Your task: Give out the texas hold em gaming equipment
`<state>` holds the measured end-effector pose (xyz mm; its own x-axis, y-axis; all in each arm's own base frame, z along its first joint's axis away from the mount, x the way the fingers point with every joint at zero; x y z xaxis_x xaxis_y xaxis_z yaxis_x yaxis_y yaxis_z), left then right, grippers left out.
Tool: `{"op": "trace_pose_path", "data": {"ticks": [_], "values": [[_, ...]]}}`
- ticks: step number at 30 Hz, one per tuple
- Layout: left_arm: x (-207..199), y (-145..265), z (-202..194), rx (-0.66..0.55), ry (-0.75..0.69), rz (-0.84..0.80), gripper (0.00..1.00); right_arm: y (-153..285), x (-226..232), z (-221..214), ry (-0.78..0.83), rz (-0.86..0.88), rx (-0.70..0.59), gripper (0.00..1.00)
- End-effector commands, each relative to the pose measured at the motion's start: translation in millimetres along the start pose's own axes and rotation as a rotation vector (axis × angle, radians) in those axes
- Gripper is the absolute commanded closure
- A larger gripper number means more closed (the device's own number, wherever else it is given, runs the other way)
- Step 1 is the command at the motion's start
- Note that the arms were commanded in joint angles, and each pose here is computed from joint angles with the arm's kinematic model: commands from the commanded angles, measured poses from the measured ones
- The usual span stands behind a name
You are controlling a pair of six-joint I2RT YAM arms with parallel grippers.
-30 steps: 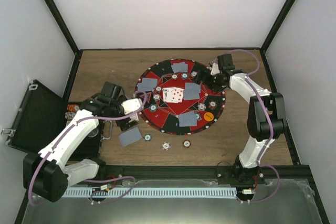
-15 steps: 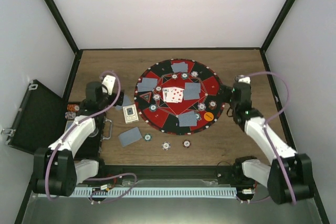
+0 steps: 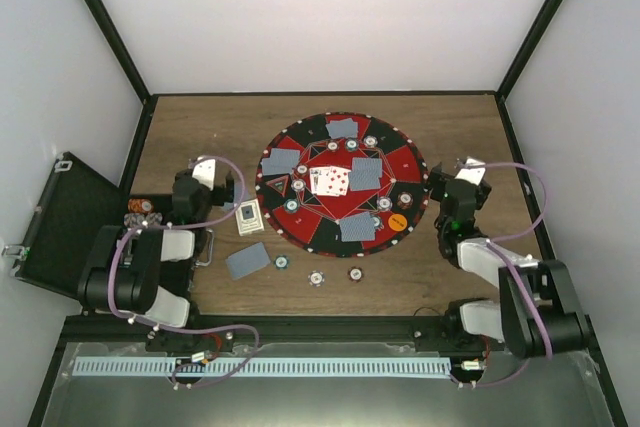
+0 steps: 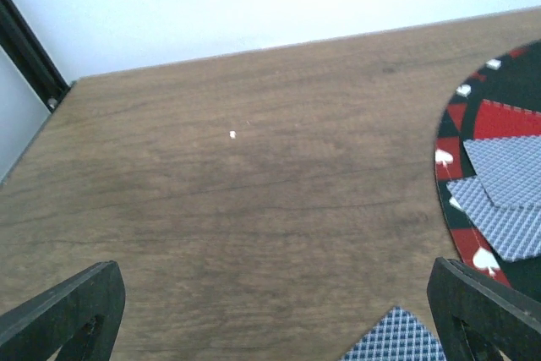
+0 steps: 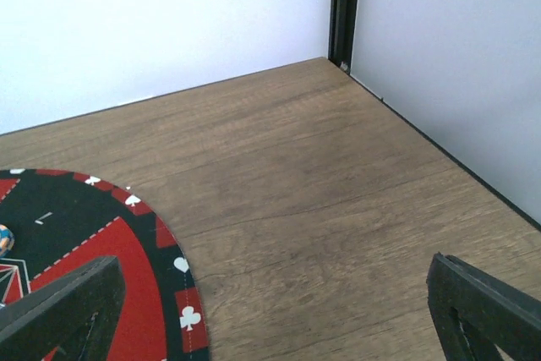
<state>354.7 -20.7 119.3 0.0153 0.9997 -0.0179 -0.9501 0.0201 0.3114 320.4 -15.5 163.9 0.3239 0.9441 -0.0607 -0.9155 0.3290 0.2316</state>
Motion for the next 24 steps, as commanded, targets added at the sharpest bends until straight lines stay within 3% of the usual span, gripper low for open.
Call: {"op": "trace_pose_path", "data": {"ticks": [1,3,5,8,11,24], "values": [[11,9,28,-0.187,0.05,0.037,0.0,-8,2,14,-0.015,0.008,-0.146,0.0],[22,17,16,-0.21,0.101,0.063,0.0,-11,8,8,-0.004,0.041,-0.169,0.0],[30,34,21,-0.344,0.132,0.1,0.0,-11,13,4,0.019,0.079,-0.198,0.0],[40,21,17,-0.263,0.173,0.171,0.0,-5,22,0,0.057,0.158,-0.256,0.0],[38,12,17,-0.216,0.165,0.159,0.0,-11,25,-7,0.062,0.227,-0.216,0.0],[38,15,18,-0.238,0.165,0.156,0.0,-11,23,-10,0.062,0.269,-0.23,0.0]]}}
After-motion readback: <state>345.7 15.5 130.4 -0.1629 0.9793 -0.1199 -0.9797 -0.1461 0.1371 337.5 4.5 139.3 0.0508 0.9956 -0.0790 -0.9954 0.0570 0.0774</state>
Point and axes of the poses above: each gripper's point midway between its finger pads, its own y axis back along the fingers, its own x axis along the line the jaws close on, z = x × y, the point moved 4 cm from there along y, back along the fingers, and after that the axes turned 8 degrees about y, right-handed, at the moved point
